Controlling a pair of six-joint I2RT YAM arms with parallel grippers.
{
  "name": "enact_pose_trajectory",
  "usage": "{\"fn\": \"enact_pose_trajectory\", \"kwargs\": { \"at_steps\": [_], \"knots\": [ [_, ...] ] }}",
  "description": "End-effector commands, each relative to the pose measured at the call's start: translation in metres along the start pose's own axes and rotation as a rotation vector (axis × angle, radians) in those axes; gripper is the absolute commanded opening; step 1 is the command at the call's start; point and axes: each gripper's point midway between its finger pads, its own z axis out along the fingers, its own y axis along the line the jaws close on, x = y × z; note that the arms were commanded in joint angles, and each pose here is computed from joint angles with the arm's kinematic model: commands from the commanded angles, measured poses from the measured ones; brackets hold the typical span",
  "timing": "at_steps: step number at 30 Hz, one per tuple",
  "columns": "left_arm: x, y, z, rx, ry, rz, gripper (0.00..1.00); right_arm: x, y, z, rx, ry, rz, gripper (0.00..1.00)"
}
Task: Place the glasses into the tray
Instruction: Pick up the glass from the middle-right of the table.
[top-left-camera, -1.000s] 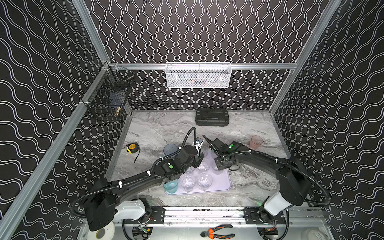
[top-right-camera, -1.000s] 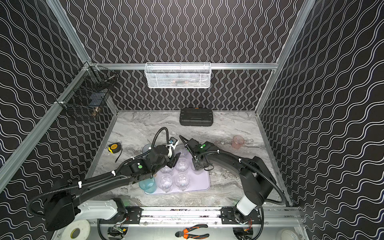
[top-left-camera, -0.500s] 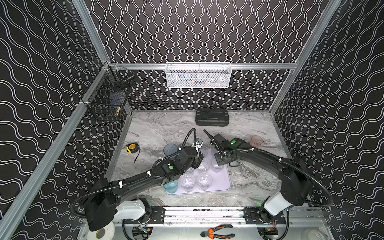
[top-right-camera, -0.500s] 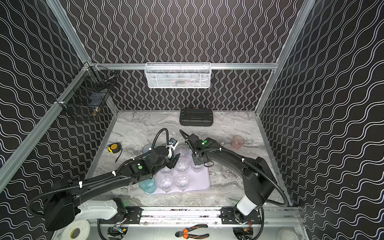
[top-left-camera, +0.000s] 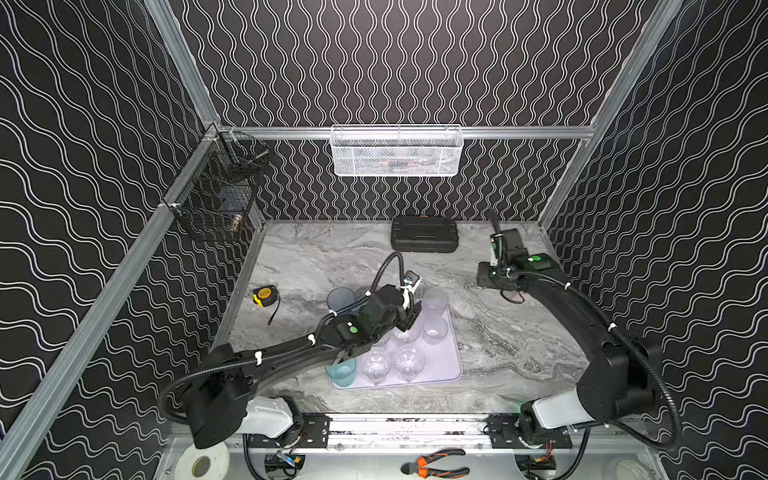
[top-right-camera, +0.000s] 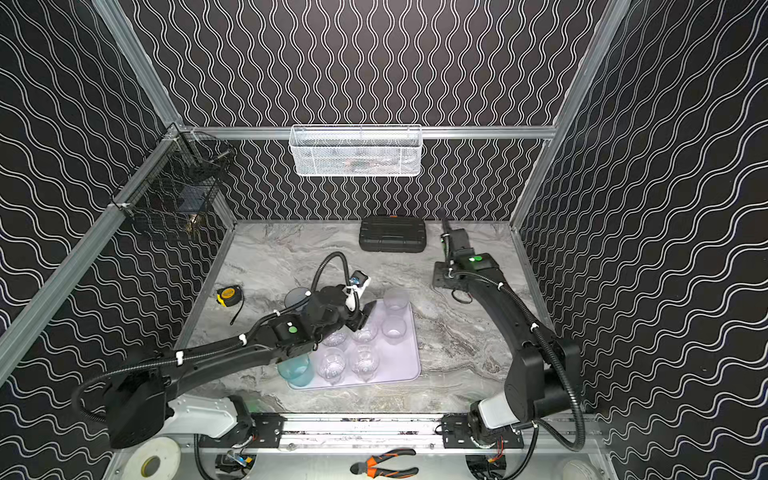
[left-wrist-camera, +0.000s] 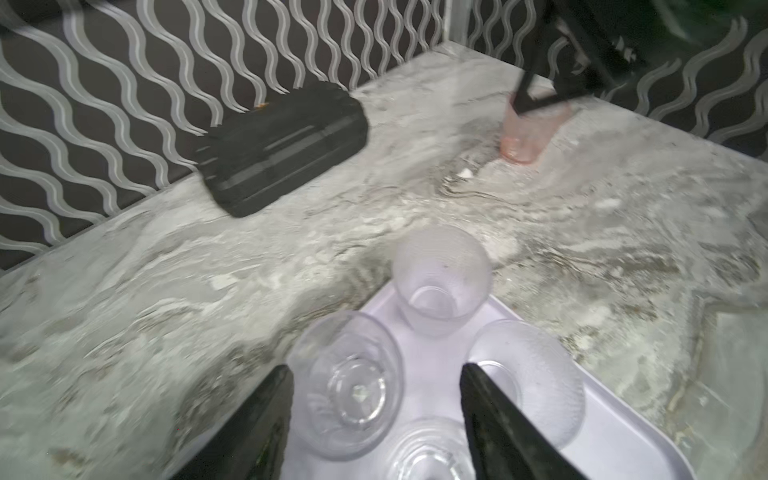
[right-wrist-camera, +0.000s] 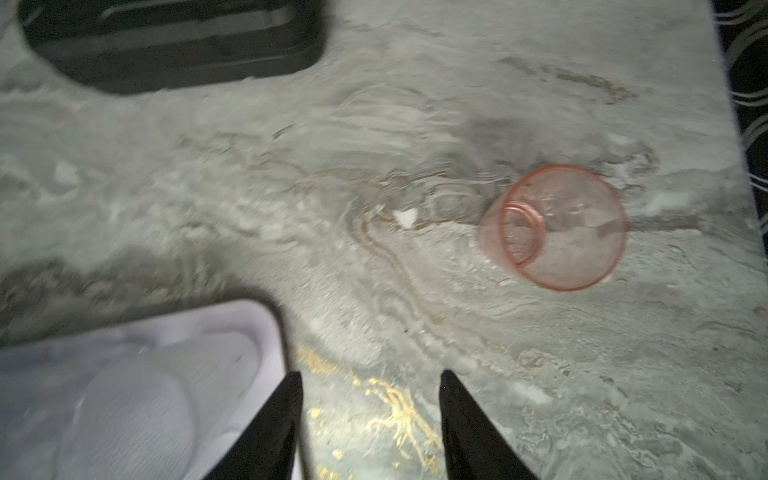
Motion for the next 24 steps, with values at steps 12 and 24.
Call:
{"fn": "enact_pose_trajectory", "kwargs": {
  "at_steps": [12,24],
  "knots": [
    [0.009,-0.041,0.032,0.133,0.068,0.154,0.69,-0.017,-0.115,0.059,0.093,-0.066,0.447,0.55],
    [0.018,-0.039,0.038,0.116,0.104,0.171,0.69,0.006,-0.112,0.095,0.047,0.023,0.498,0.39]
  ]
}}
